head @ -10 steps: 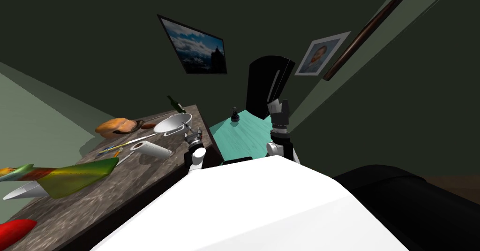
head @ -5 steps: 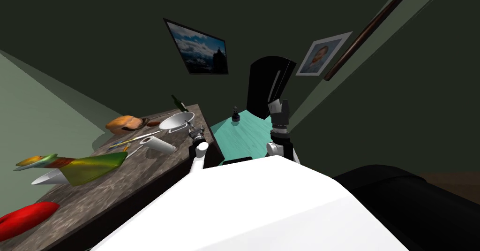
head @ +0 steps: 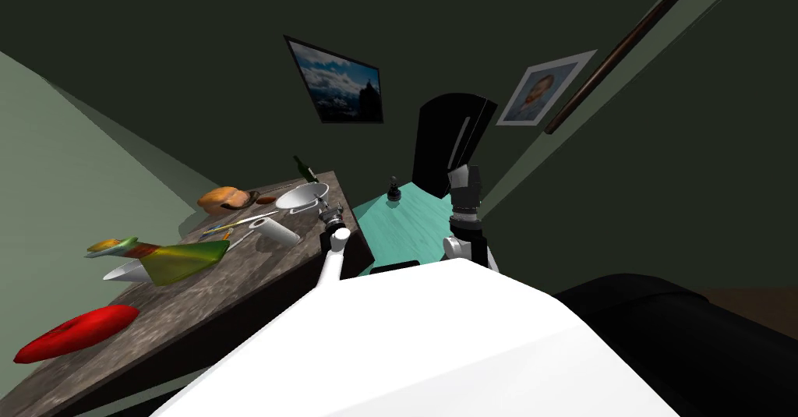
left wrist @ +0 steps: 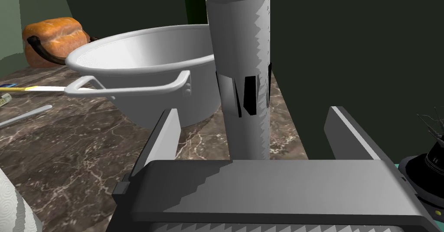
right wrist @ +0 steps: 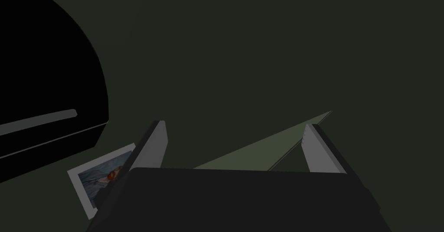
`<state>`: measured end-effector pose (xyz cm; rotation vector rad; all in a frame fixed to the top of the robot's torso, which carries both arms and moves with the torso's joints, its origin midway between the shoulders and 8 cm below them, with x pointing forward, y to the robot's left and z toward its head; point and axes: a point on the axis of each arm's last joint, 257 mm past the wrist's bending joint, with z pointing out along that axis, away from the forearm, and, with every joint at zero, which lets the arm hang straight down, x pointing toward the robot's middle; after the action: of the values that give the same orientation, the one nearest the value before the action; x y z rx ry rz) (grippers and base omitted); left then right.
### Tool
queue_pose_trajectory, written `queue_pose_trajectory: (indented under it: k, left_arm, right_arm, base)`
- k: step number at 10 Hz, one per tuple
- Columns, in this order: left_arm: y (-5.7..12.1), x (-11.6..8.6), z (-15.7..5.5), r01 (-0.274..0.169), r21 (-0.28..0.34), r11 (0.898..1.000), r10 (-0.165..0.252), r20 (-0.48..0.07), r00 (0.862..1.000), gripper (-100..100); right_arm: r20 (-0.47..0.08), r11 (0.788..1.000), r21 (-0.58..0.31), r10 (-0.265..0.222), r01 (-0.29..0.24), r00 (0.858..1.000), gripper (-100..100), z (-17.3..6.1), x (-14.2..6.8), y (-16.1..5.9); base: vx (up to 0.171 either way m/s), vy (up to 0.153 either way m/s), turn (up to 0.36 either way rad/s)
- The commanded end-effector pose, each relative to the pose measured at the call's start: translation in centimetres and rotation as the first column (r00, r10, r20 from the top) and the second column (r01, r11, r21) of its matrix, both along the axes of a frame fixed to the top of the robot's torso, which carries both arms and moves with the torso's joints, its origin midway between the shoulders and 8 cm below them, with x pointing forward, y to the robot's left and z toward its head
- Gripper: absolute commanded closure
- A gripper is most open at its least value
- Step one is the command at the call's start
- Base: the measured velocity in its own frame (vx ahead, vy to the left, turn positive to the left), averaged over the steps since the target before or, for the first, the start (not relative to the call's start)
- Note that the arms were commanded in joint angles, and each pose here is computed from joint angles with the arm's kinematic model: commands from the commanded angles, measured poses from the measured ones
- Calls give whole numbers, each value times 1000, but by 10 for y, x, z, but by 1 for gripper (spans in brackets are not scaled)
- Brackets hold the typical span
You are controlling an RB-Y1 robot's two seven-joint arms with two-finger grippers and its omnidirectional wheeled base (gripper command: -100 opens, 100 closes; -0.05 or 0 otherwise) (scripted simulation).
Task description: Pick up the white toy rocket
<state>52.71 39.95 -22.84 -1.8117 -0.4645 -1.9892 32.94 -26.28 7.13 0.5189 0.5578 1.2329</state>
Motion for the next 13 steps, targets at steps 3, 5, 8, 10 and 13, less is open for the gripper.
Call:
queue_pose_trajectory:
  k: [3,5,8,10,13]
  left_arm:
    - [-12,29,5,27,-10,1000,-27,3,1000,-100]
    - [-14,46,10,30,-9,1000,-30,4,1000,-100]
    - [-22,68,18,43,-12,999,-43,7,999,-100]
    - [-38,87,22,71,-23,997,-71,2,997,-100]
    - [-49,107,30,88,-29,996,-88,0,996,-100]
  right_arm:
    - [0,1000,0,0,0,1000,0,0,0,0]
    - [0,1000,0,0,0,1000,0,0,0,0]
    - [0,1000,0,0,0,1000,0,0,0,0]
    - [0,1000,0,0,0,1000,0,0,0,0]
    - [0,1000,0,0,0,1000,0,0,0,0]
  base:
    - [-51,1,12]
    - [-93,7,104]
    - [-35,4,32]
    - [-64,1,33]
    - [-61,10,65]
